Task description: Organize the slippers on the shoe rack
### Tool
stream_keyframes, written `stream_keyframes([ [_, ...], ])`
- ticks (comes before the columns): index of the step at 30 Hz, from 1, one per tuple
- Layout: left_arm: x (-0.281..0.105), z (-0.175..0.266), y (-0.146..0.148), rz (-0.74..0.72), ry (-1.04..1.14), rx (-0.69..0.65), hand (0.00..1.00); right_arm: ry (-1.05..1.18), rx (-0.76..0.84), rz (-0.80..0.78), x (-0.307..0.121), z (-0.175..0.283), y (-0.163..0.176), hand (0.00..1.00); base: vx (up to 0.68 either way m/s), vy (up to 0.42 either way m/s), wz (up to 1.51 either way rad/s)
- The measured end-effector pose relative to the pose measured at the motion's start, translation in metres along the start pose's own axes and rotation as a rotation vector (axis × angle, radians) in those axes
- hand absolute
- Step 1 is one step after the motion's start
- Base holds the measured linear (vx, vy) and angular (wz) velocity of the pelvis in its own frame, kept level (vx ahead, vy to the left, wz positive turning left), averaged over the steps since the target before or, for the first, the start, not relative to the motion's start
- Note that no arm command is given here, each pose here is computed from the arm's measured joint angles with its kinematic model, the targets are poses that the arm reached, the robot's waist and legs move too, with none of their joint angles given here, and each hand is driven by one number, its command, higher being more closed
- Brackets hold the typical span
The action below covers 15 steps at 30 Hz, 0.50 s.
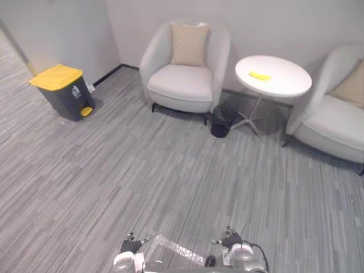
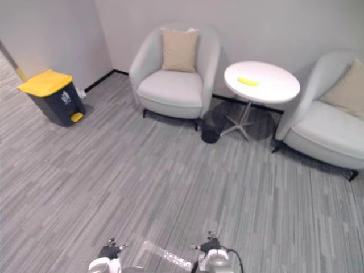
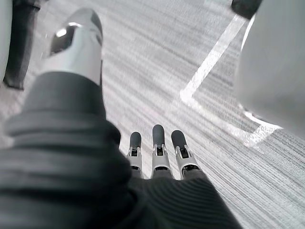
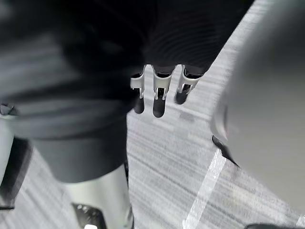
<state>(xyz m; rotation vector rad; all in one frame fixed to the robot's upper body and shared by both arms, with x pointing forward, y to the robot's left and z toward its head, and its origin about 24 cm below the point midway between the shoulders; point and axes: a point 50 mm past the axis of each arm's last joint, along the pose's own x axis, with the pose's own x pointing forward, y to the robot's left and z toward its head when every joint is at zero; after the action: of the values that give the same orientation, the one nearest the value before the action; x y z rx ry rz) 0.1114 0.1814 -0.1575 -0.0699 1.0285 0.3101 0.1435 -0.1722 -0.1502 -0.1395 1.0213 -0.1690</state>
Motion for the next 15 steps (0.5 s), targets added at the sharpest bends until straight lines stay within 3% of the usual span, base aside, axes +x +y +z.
stream_keyframes([
  [6, 0.000, 0.010, -0.002, -0.001, -0.049, -0.025, 0.00, 0.017, 0.022, -0.025, -0.002, -0.008, -0.004, 0.00, 0.11, -0.035, -0.17],
  [12, -0.001, 0.011, -0.005, -0.008, -0.055, -0.035, 0.00, -0.002, 0.054, -0.044, -0.001, -0.004, -0.009, 0.00, 0.10, 0.167, -0.69],
  [15, 0.000, 0.012, 0.006, 0.017, -0.054, -0.009, 0.00, 0.029, 0.076, -0.026, -0.005, -0.014, 0.000, 0.00, 0.17, 0.185, -0.15],
])
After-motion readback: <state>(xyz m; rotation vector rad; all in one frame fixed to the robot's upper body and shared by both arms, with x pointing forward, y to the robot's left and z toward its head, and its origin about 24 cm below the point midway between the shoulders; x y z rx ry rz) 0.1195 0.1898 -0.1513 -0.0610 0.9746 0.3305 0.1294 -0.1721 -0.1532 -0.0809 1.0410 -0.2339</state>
